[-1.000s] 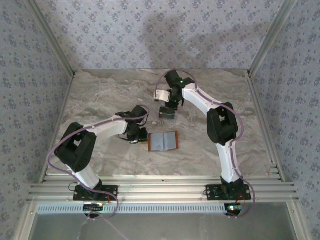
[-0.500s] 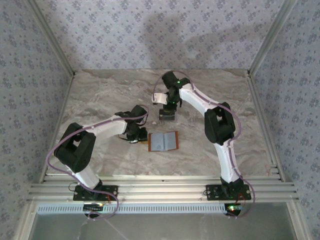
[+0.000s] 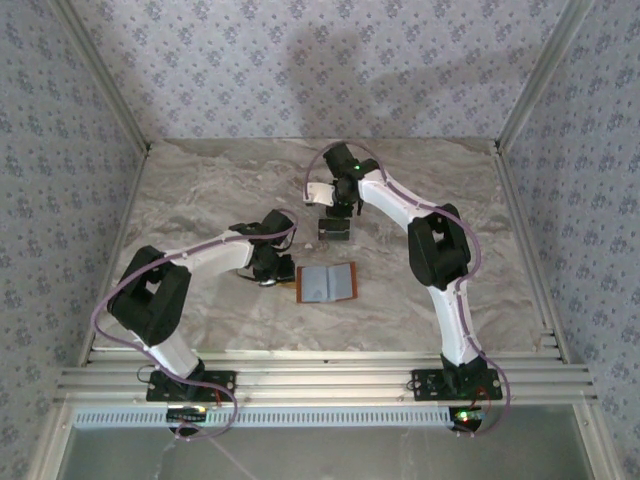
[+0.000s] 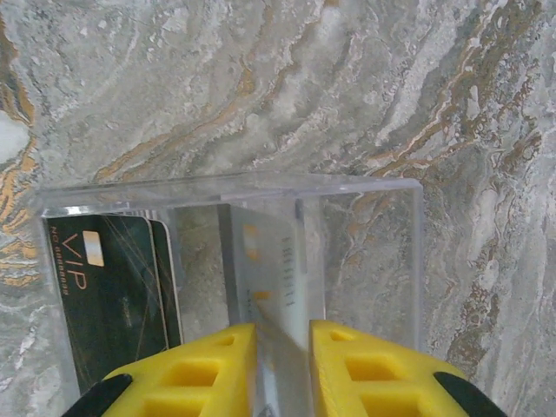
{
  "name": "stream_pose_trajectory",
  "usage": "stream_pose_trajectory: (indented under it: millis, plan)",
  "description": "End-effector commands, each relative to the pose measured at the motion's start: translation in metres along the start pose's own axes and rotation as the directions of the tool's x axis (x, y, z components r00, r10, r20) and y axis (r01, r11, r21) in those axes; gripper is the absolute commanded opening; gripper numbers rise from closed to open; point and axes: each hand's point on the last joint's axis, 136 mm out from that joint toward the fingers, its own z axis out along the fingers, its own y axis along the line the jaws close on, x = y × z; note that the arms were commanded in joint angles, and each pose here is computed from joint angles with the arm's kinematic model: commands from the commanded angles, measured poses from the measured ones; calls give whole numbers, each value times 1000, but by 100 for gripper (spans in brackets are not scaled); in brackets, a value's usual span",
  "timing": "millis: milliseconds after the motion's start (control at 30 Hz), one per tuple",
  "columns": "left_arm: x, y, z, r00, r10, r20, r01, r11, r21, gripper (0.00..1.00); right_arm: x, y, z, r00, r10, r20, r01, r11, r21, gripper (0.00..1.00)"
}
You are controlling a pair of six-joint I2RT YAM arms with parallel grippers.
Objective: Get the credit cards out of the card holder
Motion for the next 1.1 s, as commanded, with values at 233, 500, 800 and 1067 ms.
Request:
stream_pose_trajectory:
  millis: [233,500,800,1067]
  plan:
    - [-1,1,-11,1000,-3,16,3,1000,0,22,-17,-25,-46,993,29,111,-42,992,117,29]
    - [0,1,-11,1000,-5,16,5,1000,1,23,-11,-35,-34,994,55,96,-70,986,153,33]
    - [0,1,-11,1000,-6,15,6,1000,4,23,5,-17,3,998,59,36,-62,995,80,33]
    - [-1,0,-11,1000,-5,17,4,1000,4,22,3,-17,4,997,60,40,-63,994,85,33]
